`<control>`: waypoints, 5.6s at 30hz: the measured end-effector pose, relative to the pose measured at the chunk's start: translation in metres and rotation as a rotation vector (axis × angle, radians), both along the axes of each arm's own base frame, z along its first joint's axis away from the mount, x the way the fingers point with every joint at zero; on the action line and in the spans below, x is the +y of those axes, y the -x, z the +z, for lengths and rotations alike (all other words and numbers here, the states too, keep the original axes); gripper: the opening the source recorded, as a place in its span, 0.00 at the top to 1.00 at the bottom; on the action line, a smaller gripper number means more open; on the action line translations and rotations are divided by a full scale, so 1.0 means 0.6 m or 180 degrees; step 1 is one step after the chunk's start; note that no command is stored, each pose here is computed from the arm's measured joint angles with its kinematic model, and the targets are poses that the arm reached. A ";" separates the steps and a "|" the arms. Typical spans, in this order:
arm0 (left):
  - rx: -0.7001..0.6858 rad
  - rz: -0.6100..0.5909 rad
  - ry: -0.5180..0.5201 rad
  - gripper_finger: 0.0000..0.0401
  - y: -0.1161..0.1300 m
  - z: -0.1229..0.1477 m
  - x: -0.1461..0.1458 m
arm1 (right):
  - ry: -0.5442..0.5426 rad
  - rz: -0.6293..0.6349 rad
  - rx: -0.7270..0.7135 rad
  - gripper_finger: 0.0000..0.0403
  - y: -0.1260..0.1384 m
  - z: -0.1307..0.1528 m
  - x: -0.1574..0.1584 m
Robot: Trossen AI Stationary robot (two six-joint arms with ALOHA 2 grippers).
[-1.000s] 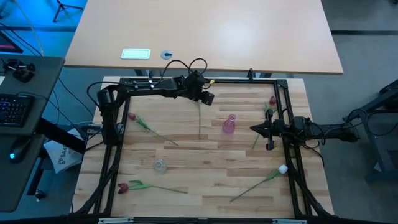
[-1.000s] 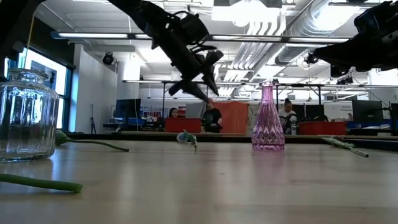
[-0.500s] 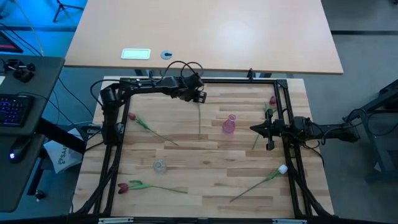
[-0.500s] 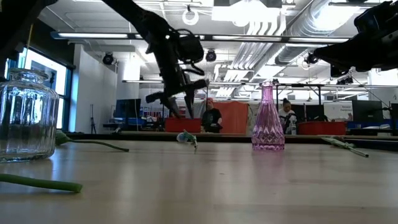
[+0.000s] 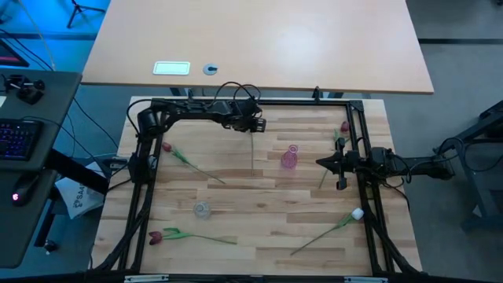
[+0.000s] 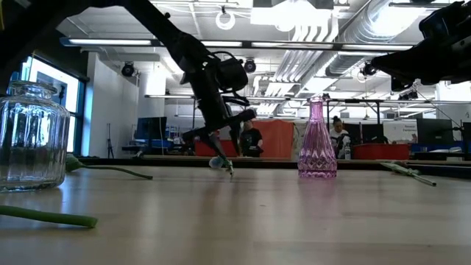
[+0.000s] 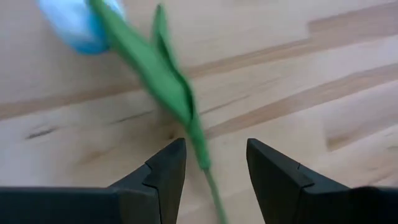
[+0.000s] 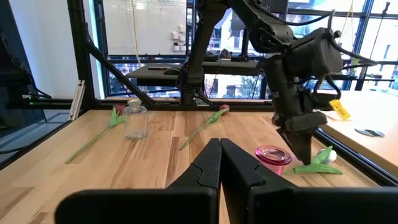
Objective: Sort flowers into vase by color
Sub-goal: Put the top white flower into the transparent vase
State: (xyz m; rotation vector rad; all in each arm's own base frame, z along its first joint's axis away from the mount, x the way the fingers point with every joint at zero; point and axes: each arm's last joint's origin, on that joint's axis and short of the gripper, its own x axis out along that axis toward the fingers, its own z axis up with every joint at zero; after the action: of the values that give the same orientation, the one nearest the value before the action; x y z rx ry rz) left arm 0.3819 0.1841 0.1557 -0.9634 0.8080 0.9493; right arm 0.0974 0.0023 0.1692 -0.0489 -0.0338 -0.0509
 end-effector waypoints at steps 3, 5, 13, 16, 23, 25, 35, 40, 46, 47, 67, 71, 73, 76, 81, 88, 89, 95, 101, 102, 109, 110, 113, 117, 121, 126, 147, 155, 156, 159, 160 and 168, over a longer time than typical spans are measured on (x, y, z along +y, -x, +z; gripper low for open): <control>0.0066 0.0090 -0.0007 0.61 0.001 -0.013 0.004 | 0.0001 0.0000 0.0001 1.00 0.000 0.000 0.000; 0.0109 0.0110 0.0019 0.61 0.003 -0.020 0.007 | 0.0001 -0.0001 0.0001 1.00 0.000 0.000 0.000; 0.0093 0.0095 -0.0008 0.61 -0.007 -0.039 0.006 | 0.0001 0.0000 0.0000 1.00 0.000 0.000 0.000; 0.0112 0.0093 -0.0037 0.62 -0.007 -0.040 0.007 | 0.0001 -0.0001 0.0000 1.00 0.000 0.000 0.000; 0.0346 0.0027 -0.0090 0.88 0.002 -0.043 0.007 | 0.0000 0.0000 0.0001 1.00 0.000 0.000 0.000; 0.0387 -0.0017 -0.0077 0.96 0.007 -0.043 0.013 | 0.0000 0.0000 0.0001 1.00 0.000 0.000 0.000; -0.0212 -0.0617 -0.1330 0.99 0.049 0.180 0.003 | 0.0001 0.0000 0.0001 1.00 0.000 0.000 0.000; -0.0661 -0.0720 -0.2008 1.00 0.112 0.281 -0.045 | 0.0001 0.0000 0.0001 1.00 0.000 0.000 0.000; -0.1587 -0.0685 -0.1933 1.00 0.189 0.255 -0.158 | 0.0000 -0.0001 0.0001 1.00 0.000 0.000 0.000; -0.1761 -0.0691 -0.1892 1.00 0.203 0.249 -0.178 | 0.0000 0.0000 0.0001 1.00 0.000 0.000 0.000; -0.3618 -0.1276 -0.1838 1.00 0.387 0.191 -0.341 | 0.0001 0.0000 0.0001 1.00 0.000 0.000 0.000; -0.4222 -0.1486 -0.1818 1.00 0.414 0.181 -0.354 | 0.0000 0.0000 0.0001 1.00 0.000 0.000 0.000; -0.4372 -0.1709 -0.1775 1.00 0.424 0.177 -0.361 | 0.0000 0.0000 0.0001 1.00 0.000 0.000 0.000; -0.4510 -0.2101 -0.1781 1.00 0.436 0.173 -0.369 | 0.0000 0.0000 0.0001 1.00 0.000 0.000 0.000; -0.4551 -0.2519 -0.2217 1.00 0.451 0.154 -0.371 | 0.0001 -0.0001 0.0001 1.00 0.000 0.000 0.000; -0.4573 -0.2453 -0.2470 1.00 0.456 0.137 -0.368 | 0.0001 0.0000 0.0001 1.00 0.000 0.000 0.000; -0.4579 -0.2480 -0.2443 1.00 0.456 0.134 -0.369 | 0.0000 0.0000 0.0001 1.00 0.000 0.000 0.000; -0.4550 -0.2441 -0.2389 1.00 0.453 0.127 -0.369 | 0.0000 0.0000 0.0001 1.00 0.000 0.000 0.000; -0.4596 -0.2385 -0.2469 1.00 0.446 0.129 -0.372 | 0.0001 0.0000 0.0001 1.00 0.000 0.000 0.000; -0.4578 -0.2394 -0.2416 1.00 0.444 0.127 -0.372 | 0.0001 0.0000 0.0001 1.00 0.000 0.000 0.000; -0.4350 -0.2445 -0.2297 1.00 0.428 0.113 -0.378 | 0.0000 0.0000 0.0001 1.00 0.000 0.000 0.000; -0.4332 -0.2450 -0.2292 1.00 0.426 0.112 -0.379 | 0.0001 0.0000 0.0001 1.00 0.000 0.000 0.000; -0.4341 -0.2440 -0.2271 1.00 0.422 0.110 -0.380 | 0.0000 0.0000 0.0001 1.00 0.000 0.000 0.000; -0.4244 -0.2497 -0.2221 1.00 0.415 0.103 -0.383 | 0.0001 -0.0001 0.0001 1.00 0.000 0.000 0.000; -0.4309 -0.2506 -0.1931 0.99 0.413 0.100 -0.385 | 0.0001 0.0000 0.0001 1.00 0.000 0.000 0.000; -0.4381 -0.2720 -0.1707 0.97 0.413 0.098 -0.389 | 0.0000 0.0000 0.0001 1.00 0.000 0.000 0.000; -0.4651 -0.3296 -0.1124 0.62 0.417 0.098 -0.399 | 0.0000 -0.0001 0.0001 1.00 0.000 0.000 0.000; -0.4734 -0.3498 -0.0704 0.53 0.420 0.098 -0.403 | 0.0000 0.0000 0.0001 1.00 0.000 0.000 0.000; -0.4746 -0.3492 -0.0656 0.52 0.420 0.098 -0.403 | 0.0001 0.0000 0.0001 1.00 0.000 0.000 0.000; -0.4762 -0.3403 -0.0559 0.52 0.420 0.100 -0.403 | 0.0001 -0.0001 0.0001 1.00 0.000 0.000 0.000; -0.4755 -0.3360 -0.0536 0.52 0.420 0.100 -0.402 | 0.0001 0.0000 0.0001 1.00 0.000 0.000 0.000; -0.4671 -0.2975 -0.0191 0.52 0.417 0.097 -0.399 | 0.0001 0.0000 0.0001 1.00 0.000 0.000 0.000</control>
State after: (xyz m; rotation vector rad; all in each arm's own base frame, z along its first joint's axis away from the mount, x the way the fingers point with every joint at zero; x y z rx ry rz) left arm 0.1317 -0.0554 0.2141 -0.8074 -0.1121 -0.5929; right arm 0.0974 0.0023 0.1692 -0.0491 -0.0335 -0.0509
